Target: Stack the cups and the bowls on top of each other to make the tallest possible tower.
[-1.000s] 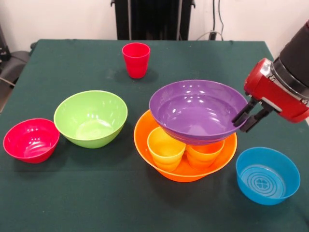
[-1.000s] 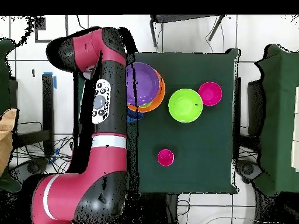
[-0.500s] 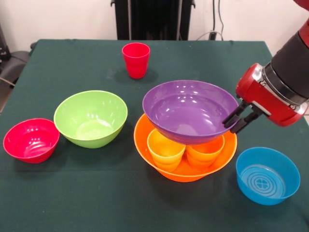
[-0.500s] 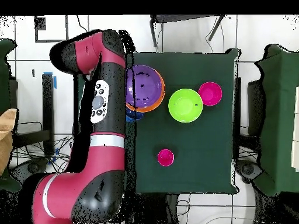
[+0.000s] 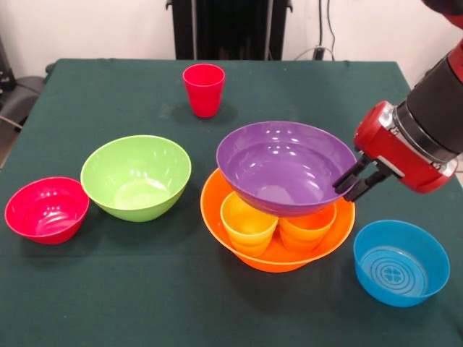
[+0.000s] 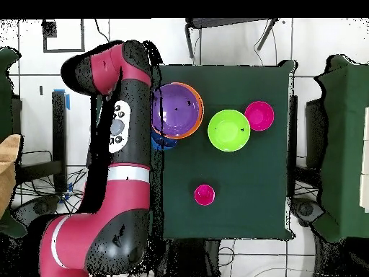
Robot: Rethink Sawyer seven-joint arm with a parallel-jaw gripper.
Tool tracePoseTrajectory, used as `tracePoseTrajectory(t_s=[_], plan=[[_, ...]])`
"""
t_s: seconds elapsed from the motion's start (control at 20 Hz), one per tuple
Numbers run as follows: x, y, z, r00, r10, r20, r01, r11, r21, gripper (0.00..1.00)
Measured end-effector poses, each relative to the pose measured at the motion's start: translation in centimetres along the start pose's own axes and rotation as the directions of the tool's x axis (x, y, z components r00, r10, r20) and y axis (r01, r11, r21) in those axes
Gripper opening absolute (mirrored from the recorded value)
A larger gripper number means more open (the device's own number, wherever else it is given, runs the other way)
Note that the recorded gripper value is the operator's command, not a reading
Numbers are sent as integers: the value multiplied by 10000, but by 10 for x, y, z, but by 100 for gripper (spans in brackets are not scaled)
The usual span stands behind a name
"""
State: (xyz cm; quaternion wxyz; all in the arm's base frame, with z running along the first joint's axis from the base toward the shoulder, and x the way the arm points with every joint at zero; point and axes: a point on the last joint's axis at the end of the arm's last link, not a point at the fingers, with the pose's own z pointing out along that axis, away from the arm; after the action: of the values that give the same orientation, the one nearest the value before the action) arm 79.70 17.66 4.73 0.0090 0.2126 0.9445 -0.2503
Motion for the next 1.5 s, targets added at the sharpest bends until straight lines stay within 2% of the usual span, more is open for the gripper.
tracePoseTrajectory(t_s=[0.4,1.15,1.2,1.5], plan=[[7,4,13,9998,-81,-162,83,9999,84,0],[8,7,13,9995,-16,-320,14,10000,-81,0],[8,7,13,9995,-15,-323,12,10000,-86,100],[8,7,13,9995,-15,-322,12,10000,-85,100]])
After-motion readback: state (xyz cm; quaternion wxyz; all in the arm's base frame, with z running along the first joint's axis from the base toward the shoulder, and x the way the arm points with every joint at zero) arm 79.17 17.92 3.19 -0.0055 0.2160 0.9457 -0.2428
